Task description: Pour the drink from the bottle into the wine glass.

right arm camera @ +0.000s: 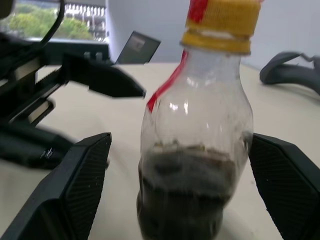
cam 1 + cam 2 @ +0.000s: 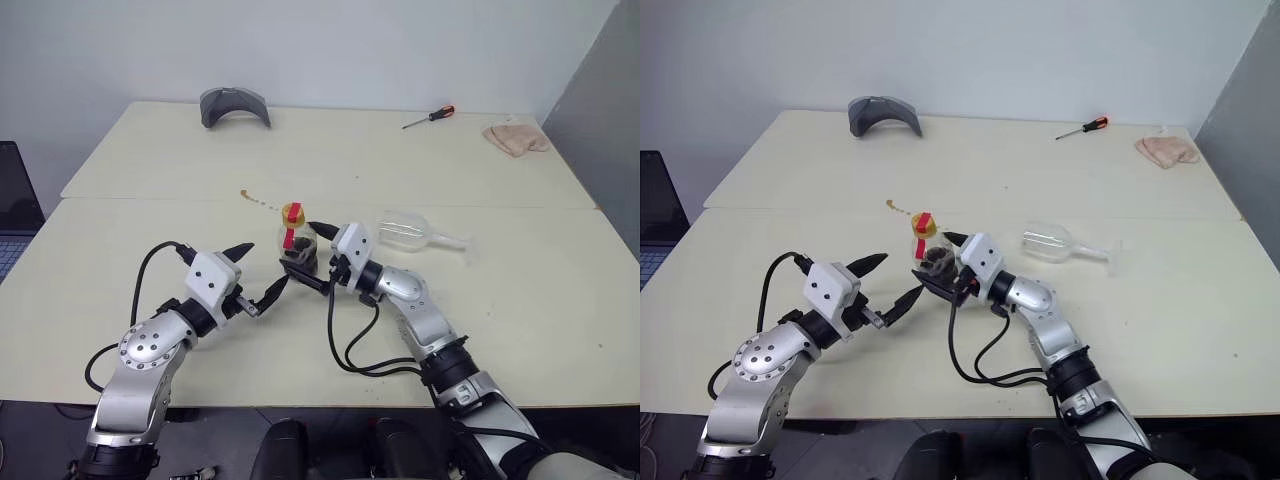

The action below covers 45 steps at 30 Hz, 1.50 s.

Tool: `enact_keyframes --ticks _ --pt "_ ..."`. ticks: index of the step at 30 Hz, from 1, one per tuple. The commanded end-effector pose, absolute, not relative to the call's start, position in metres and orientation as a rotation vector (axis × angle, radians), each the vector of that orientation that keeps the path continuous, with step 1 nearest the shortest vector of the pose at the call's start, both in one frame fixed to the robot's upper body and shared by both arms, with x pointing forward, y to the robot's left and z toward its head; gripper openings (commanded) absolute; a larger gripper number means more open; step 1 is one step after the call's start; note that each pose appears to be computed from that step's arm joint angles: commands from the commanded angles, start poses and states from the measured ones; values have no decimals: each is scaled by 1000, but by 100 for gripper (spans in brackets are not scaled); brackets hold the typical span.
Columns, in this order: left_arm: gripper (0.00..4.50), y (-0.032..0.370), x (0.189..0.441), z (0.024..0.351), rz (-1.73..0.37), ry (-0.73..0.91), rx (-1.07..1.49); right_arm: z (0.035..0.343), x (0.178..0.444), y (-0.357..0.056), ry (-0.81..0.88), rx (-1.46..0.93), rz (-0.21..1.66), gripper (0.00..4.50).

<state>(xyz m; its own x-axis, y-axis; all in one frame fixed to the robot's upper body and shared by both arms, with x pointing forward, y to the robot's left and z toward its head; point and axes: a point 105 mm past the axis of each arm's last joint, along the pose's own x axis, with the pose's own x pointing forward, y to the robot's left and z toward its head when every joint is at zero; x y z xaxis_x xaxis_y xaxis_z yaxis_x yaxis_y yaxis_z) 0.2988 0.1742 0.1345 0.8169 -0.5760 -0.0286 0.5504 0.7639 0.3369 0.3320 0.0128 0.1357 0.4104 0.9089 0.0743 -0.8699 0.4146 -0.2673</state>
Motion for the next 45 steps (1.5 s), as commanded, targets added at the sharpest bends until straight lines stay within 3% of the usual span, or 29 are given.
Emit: enact_keyframes --ticks 1,5,9,20,37,45 --pt "450 170 304 143 -660 -112 353 156 306 -6 -191 -188 1242 445" --pt "450 168 317 140 -711 -91 382 162 273 -24 -113 -210 1336 445" --pt "450 167 328 136 -741 -82 408 164 259 -28 -81 -211 1337 445" --pt "450 146 351 130 -785 -101 394 167 265 -42 -52 -180 1227 445" --pt "450 126 358 125 -734 -120 285 178 265 -45 -89 -156 1241 445" --pt "246 120 358 129 -746 -131 260 188 268 -48 -129 -134 1210 450"
